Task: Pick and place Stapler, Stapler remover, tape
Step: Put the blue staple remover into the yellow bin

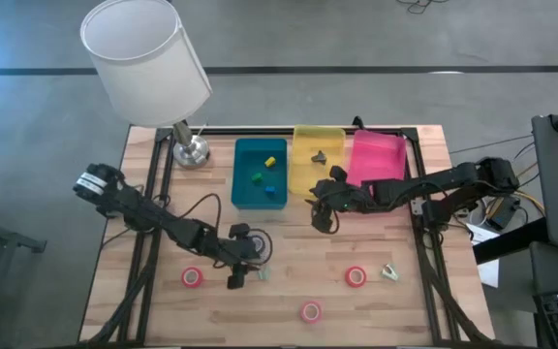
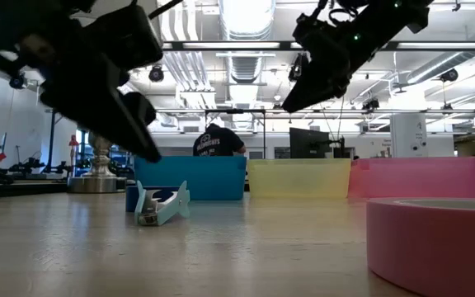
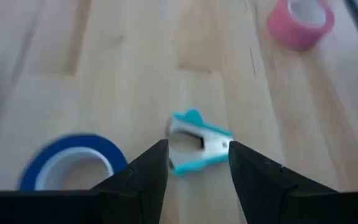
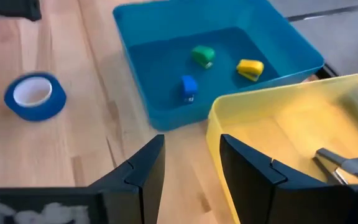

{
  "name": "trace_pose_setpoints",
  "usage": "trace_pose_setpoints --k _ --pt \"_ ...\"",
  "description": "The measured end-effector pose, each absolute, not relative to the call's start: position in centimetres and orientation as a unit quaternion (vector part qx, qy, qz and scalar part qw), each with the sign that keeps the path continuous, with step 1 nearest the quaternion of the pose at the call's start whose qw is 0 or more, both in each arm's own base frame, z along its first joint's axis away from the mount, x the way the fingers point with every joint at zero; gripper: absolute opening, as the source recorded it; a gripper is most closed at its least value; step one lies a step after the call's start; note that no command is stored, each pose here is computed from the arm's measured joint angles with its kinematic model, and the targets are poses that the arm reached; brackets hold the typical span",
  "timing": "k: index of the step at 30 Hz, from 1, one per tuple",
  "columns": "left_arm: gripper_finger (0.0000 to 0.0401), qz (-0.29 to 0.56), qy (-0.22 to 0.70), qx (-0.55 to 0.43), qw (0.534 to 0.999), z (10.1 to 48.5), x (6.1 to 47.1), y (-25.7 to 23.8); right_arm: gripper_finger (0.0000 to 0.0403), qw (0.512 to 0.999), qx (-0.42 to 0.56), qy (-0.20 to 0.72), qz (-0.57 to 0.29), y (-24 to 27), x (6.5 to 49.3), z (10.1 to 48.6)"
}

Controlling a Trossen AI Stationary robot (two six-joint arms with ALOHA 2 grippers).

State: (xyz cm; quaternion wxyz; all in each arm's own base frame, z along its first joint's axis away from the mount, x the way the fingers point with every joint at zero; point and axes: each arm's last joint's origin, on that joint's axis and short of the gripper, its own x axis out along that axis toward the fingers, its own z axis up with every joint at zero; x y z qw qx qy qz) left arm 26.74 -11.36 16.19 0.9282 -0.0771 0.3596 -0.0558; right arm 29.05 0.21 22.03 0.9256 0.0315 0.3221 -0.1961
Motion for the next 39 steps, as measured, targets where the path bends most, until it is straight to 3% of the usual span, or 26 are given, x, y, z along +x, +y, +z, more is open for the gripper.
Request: trace_pose_setpoints --k 12,20,26,33,39 --pt "0.0172 -0.102 0.343 0.186 0.915 15.1 26.9 -11.9 0.016 0.92 0.018 0.339 -0.194 0.2 29.4 21.2" --pt "0.0172 -0.194 0.299 0.273 0.894 16.6 27.9 -12.7 0.015 0.921 0.014 0.338 -0.192 0.2 29.4 21.2" --pt "0.0172 -0.201 0.286 0.286 0.893 17.2 28.8 -12.6 0.0155 0.921 0.014 0.338 -0.192 0.2 29.4 21.2" --pt "0.0172 -0.245 0.322 0.365 0.838 17.3 30.9 -13.6 0.0159 0.921 0.005 0.341 -0.189 0.2 29.4 21.2" --pt "0.0172 -0.321 0.413 0.428 0.737 17.3 32.6 -14.4 0.0152 0.921 0.005 0.34 -0.189 0.2 29.4 21.2"
